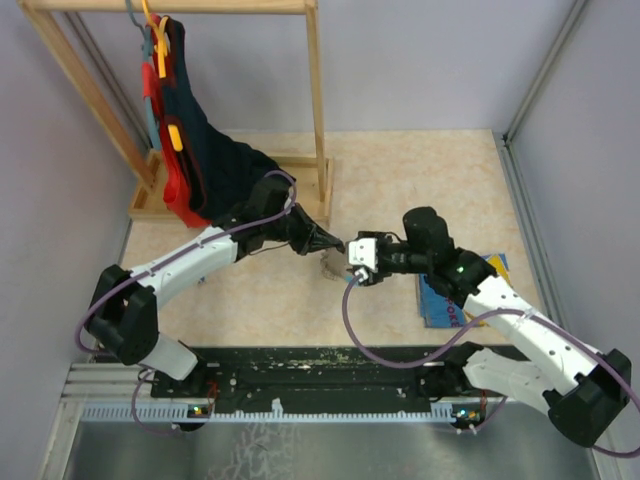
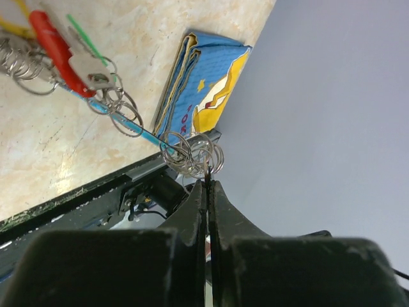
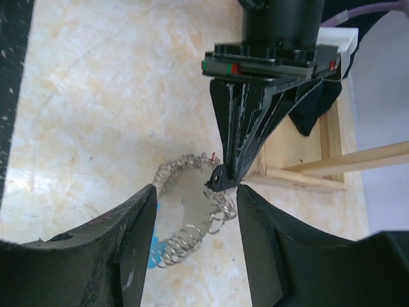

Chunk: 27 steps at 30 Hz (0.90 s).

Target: Remove the keys from the keyring

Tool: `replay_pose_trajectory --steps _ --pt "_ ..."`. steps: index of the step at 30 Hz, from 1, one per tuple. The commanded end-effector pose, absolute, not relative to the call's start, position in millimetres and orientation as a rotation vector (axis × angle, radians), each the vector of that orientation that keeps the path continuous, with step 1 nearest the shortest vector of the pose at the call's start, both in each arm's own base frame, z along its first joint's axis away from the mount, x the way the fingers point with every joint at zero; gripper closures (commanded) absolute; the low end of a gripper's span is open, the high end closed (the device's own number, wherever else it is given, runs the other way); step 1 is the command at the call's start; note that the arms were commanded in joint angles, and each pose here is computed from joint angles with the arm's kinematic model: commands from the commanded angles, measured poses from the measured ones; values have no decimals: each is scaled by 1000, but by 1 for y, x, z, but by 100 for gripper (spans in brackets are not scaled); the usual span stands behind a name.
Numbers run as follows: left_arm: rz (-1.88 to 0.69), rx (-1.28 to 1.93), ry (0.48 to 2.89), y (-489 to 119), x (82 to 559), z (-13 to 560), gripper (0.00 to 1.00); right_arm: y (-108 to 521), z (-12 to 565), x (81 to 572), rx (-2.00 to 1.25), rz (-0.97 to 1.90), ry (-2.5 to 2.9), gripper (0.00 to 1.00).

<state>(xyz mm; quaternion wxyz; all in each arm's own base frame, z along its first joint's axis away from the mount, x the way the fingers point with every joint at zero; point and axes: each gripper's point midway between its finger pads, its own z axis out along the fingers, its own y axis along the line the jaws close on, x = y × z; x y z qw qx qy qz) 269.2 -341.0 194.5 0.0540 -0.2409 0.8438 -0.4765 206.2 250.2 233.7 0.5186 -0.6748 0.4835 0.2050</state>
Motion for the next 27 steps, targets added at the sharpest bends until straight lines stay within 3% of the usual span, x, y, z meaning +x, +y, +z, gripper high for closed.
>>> replay_pose_trajectory --steps 1,11,18,27 --pt "-1510 -740 2524 -343 267 220 100 249 239 229 -1584 270 1132 46" --pt "-1527 -738 2526 -346 266 223 100 263 227 244 -1537 120 1153 50" --pt "-1540 -728 2533 -349 266 223 100 269 219 248 -1536 92 1163 62" --pt "-1554 -722 2532 -350 264 226 100 272 204 254 -1566 8 1171 70"
